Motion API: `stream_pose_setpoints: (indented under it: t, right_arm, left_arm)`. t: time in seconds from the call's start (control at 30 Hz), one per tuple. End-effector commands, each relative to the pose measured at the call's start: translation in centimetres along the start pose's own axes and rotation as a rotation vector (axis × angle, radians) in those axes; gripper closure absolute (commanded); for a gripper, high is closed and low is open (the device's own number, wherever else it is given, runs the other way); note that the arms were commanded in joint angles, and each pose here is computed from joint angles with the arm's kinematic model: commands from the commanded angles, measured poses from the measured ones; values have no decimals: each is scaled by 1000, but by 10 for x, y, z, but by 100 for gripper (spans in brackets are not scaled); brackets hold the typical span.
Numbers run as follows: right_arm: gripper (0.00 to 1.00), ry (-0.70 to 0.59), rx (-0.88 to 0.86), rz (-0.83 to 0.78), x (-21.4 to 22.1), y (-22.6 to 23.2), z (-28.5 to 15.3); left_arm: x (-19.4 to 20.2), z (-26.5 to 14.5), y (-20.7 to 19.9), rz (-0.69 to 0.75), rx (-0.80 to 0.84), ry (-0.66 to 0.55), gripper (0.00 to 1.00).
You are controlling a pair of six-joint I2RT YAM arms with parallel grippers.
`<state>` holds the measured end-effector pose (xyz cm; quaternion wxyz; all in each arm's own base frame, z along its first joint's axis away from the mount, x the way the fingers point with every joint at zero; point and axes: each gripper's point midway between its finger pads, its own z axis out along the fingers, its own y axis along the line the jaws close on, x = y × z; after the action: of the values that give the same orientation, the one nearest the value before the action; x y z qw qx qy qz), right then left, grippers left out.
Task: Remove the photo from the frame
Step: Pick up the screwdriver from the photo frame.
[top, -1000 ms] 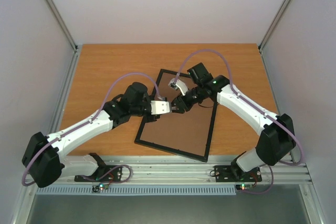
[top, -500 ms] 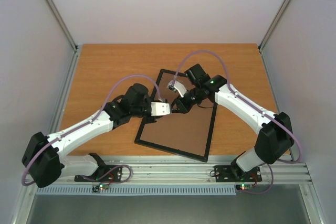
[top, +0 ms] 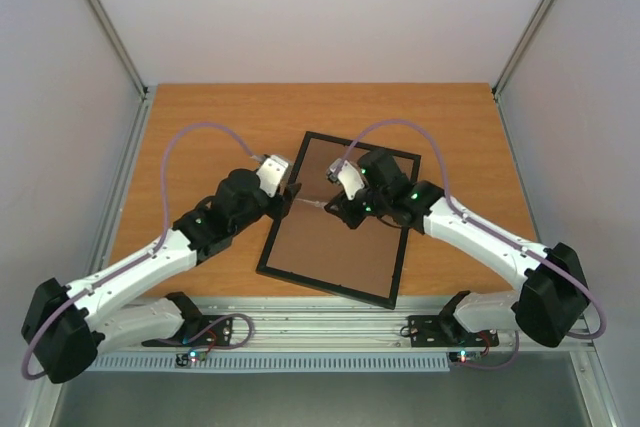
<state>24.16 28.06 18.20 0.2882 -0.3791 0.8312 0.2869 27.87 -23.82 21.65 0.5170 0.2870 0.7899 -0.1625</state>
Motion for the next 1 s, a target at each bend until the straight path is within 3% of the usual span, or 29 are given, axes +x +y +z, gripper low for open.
stream_pose_setpoints:
  t: [0.0,0.17,0.47,0.77,0.97]
  right_arm:
    - [99,-194,158,-63,-35,-4,8]
    - [98,-276,208,-56,-42,0,12]
    - [98,-419,224,-70,-55,20,15]
    - [98,-429,151,-82,-52,38,31]
    - [97,-415,147,-85,-46,39,38]
  left_arm:
    - [-13,-20,25,-566,-122,-78,45]
    - [-6,-35,32,-853,-128,-140,44]
    - [19,-20,17,-1164,-12,-156,45]
    - [19,-4,6,-1313,82,-175,53]
    - [19,-5,13,-1414,116,-269,60]
